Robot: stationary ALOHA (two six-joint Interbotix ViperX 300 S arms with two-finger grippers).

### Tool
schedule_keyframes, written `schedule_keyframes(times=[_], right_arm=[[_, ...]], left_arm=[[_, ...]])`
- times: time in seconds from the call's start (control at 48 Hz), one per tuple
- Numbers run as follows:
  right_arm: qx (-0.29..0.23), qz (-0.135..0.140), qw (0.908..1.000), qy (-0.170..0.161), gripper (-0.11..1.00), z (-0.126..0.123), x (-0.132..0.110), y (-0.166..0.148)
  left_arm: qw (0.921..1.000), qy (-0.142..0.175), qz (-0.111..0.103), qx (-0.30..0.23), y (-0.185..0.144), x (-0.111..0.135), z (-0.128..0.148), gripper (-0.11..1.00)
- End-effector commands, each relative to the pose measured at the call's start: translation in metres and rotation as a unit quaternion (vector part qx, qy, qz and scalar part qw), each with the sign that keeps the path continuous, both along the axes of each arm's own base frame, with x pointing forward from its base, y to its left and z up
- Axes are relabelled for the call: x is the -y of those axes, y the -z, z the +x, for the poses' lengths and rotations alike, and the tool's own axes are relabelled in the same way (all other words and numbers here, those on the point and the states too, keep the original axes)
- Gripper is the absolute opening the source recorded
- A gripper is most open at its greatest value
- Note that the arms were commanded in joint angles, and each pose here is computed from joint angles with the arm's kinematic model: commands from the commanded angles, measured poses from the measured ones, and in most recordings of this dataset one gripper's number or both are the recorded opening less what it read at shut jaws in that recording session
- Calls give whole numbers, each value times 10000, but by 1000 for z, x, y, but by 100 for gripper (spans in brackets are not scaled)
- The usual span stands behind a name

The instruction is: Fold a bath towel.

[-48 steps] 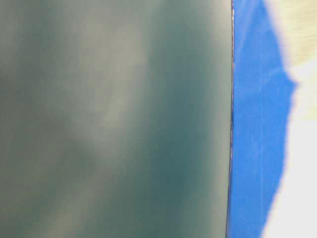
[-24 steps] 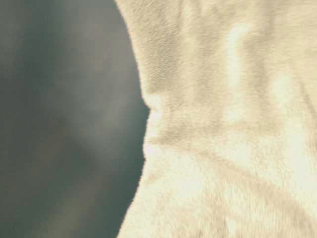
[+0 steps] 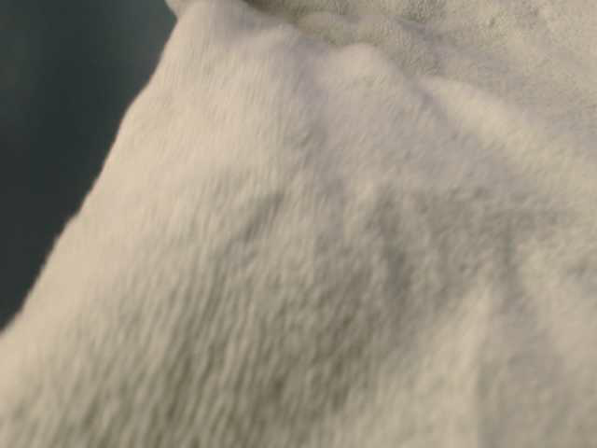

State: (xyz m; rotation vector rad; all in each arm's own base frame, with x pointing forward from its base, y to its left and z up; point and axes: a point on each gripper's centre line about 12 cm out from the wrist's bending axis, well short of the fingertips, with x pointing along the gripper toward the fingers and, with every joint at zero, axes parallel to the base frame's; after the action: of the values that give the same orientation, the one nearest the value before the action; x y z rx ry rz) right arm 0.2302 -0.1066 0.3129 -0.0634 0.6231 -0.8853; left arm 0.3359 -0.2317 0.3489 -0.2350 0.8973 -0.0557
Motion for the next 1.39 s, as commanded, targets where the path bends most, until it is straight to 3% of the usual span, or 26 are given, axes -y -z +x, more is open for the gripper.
schedule_keyframes(times=[0.0,0.167,0.416,0.583,0.708,0.833,0.958,1.145,1.291,1.374], right_arm=[[194,-67,9998,-3,14,6,7,-11],[168,-2,9998,52,14,-8,0,-15],[279,293,9991,118,14,-64,-39,-39],[23,466,9982,383,14,-97,-60,-45],[-156,142,9973,698,14,-96,-66,-39],[-268,-177,9977,598,14,-76,-67,-24],[-352,-178,9975,579,14,-52,-50,3],[-220,385,9981,425,14,-20,5,55],[-91,777,9969,114,14,4,45,86],[-197,942,9953,93,14,18,68,103]], left_arm=[[9997,20,-56,231,-19,1,0,12],[9996,4,-72,284,-23,2,3,12],[9990,43,-64,430,-34,15,17,12],[9986,-33,276,443,-41,21,21,12],[9972,-255,672,194,-35,13,18,12],[9943,-446,961,-157,-14,-2,10,12],[9919,-568,1048,-433,23,-18,-5,12],[9924,-1002,473,-528,76,-45,-38,12],[9810,-1680,354,-907,115,-82,-82,12],[9745,-1945,364,-1059,133,-101,-101,12]])
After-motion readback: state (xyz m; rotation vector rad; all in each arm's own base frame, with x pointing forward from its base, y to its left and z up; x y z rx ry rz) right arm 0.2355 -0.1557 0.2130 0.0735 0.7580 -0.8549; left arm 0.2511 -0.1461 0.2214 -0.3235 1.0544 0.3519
